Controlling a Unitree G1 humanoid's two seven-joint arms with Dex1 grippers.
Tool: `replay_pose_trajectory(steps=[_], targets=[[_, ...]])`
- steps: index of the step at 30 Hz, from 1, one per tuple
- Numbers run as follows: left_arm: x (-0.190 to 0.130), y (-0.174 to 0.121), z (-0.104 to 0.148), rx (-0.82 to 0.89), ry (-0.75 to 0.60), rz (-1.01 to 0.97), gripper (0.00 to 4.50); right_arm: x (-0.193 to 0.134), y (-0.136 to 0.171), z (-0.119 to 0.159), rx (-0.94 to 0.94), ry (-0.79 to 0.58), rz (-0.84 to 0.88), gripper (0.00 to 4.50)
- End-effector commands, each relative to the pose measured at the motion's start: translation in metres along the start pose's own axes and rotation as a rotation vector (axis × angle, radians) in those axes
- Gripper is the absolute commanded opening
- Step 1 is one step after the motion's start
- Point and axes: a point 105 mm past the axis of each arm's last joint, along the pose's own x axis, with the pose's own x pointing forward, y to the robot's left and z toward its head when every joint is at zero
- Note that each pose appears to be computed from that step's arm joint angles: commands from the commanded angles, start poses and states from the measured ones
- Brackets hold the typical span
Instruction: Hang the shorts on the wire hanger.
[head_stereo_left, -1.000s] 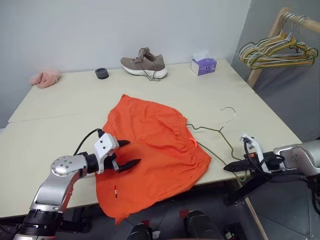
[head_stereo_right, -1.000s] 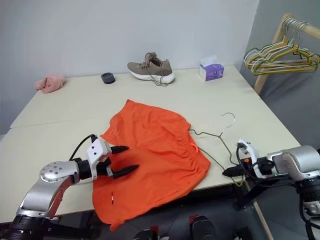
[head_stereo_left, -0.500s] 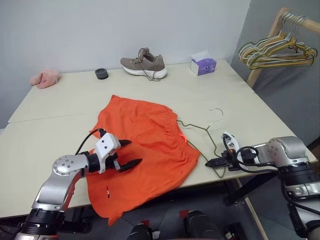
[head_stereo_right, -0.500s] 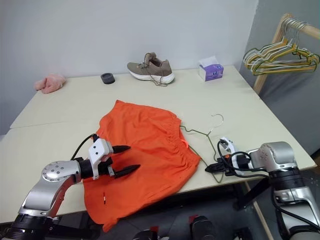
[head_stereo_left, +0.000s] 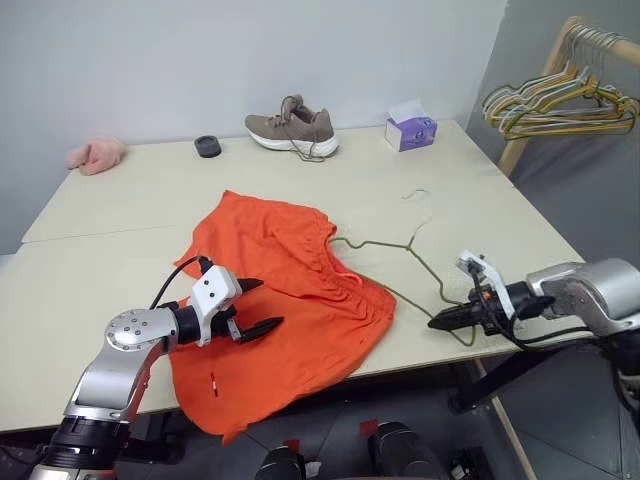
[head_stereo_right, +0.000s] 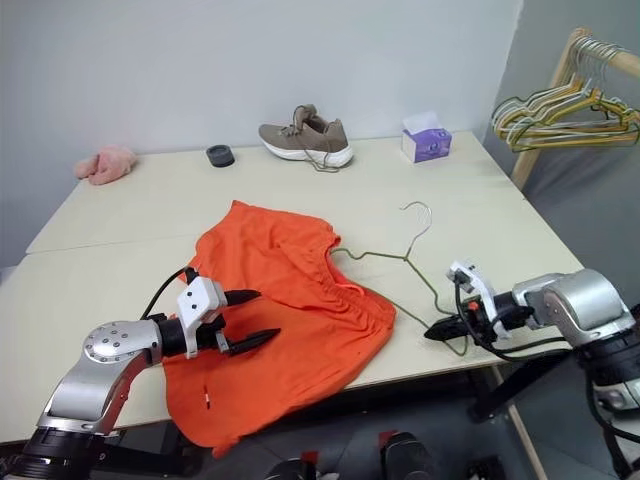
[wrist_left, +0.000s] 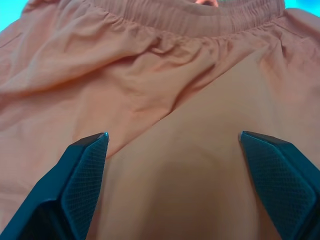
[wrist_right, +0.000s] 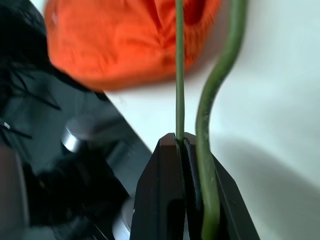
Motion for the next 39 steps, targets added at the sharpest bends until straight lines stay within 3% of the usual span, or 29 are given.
replay_pose_trajectory(steps=[1, 8, 17, 23, 30, 39], targets=[[0.000, 0.006, 0.008, 0.044, -0.021, 0.021, 4.45, -0.005, 0.002, -0.003, -0.173, 0.043, -0.033, 0.00], [0.004, 0.007, 0.008, 0.059, -0.021, 0.014, 4.45, 0.012, -0.001, -0.008, -0.203, 0.072, -0.042, 0.00], [-0.002, 0.006, 0.003, 0.035, -0.019, 0.038, 4.45, -0.034, -0.028, 0.025, -0.209, -0.060, -0.204, 0.00], [-0.014, 0.011, -0.008, -0.019, -0.006, 0.090, 4.45, -0.031, -0.008, 0.015, -0.205, -0.042, -0.125, 0.00], [-0.016, 0.012, -0.008, -0.006, 0.003, 0.093, 4.45, -0.017, -0.017, 0.006, -0.140, -0.052, -0.161, 0.00], [-0.014, 0.009, -0.007, 0.003, 0.002, 0.082, 4.45, -0.021, -0.015, -0.010, -0.102, -0.027, -0.154, 0.00]])
